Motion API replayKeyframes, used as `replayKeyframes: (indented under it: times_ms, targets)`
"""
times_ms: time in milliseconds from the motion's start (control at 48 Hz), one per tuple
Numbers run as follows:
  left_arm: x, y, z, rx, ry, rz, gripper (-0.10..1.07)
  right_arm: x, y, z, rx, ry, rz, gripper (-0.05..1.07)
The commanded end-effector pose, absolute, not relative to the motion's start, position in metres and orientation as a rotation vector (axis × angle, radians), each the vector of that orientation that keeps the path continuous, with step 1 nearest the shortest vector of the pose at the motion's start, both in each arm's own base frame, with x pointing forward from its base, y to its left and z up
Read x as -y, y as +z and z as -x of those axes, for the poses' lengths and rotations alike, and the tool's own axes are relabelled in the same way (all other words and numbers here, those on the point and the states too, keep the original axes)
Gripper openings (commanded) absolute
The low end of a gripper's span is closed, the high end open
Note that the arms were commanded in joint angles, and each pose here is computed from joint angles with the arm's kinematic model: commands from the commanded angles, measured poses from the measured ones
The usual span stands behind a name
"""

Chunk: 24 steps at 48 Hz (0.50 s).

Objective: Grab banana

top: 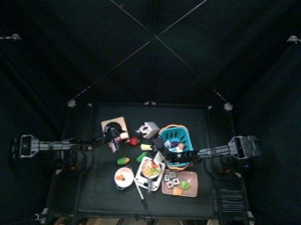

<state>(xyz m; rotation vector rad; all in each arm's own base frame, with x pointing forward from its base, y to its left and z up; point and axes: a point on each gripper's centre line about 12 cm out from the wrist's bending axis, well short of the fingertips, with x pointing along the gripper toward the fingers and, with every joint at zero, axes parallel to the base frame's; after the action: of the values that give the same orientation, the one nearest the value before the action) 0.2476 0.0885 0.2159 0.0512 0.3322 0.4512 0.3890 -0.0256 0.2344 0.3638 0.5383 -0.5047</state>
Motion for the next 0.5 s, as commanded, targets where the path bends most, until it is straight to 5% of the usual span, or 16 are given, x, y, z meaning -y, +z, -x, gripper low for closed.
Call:
replayKeyframes:
  times_ms: [0, 479]
  targets:
    - [-0.091, 0.224, -0.251, -0.307, 0.459, -0.058, 0.87, 0.028, 0.259, -0.380, -0.479, -0.493, -0.388, 0.72]
    - [-0.091, 0.220, -0.247, -0.316, 0.460, -0.054, 0.87, 0.047, 0.249, -0.315, -0.500, -0.596, -0.660, 0.71]
